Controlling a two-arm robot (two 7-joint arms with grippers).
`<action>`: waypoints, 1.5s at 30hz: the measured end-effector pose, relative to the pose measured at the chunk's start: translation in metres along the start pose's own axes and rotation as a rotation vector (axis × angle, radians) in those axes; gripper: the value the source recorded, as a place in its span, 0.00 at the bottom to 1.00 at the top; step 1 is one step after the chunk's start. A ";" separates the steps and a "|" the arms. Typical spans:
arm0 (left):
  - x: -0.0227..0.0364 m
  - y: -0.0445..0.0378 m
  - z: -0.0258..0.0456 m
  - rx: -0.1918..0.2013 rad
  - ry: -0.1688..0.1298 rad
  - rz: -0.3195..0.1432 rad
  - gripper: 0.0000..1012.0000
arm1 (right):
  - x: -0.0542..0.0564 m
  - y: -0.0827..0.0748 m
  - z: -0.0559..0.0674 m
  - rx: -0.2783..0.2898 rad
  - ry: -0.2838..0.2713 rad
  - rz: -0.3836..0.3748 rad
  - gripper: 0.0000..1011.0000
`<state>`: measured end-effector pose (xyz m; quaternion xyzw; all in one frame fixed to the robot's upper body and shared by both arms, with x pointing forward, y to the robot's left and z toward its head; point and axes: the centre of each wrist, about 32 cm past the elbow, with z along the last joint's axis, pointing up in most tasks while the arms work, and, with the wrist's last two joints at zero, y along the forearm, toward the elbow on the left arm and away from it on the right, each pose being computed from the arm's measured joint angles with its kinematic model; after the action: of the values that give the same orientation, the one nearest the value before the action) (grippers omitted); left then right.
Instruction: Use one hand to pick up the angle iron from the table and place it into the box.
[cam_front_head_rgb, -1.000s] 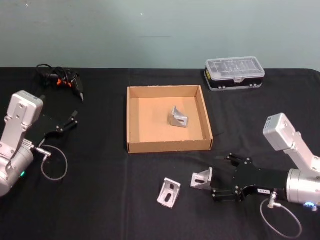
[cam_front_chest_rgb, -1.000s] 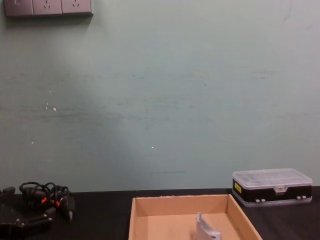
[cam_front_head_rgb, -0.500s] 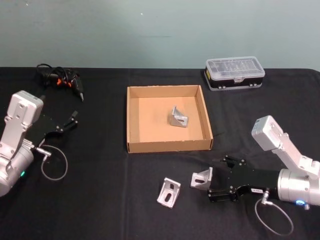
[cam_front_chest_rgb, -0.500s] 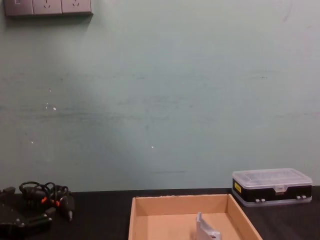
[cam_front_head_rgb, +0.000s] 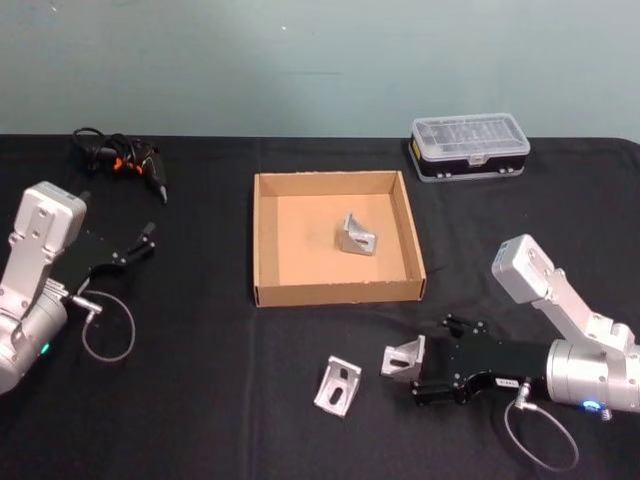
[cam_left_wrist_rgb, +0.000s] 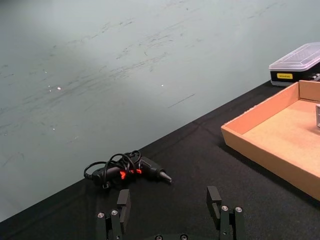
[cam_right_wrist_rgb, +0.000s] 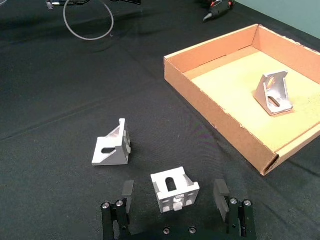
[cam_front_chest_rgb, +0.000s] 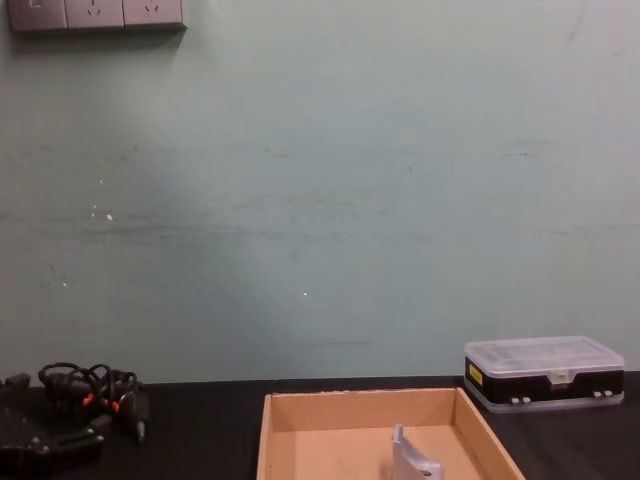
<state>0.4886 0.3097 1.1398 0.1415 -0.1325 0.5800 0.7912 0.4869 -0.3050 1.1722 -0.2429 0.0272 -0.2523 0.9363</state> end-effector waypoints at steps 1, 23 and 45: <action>0.0000 0.0000 0.0000 0.000 0.000 0.000 0.99 | 0.000 0.000 0.000 0.000 0.000 0.000 0.99; 0.0000 0.0000 0.0000 0.000 0.000 0.000 0.99 | 0.000 -0.001 0.001 0.005 -0.003 -0.001 0.46; 0.0000 0.0000 0.0000 0.000 0.000 0.000 0.99 | -0.002 -0.004 0.004 0.020 -0.010 -0.016 0.45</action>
<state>0.4886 0.3097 1.1398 0.1415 -0.1325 0.5800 0.7913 0.4835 -0.3051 1.1775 -0.2349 0.0180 -0.2586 0.9368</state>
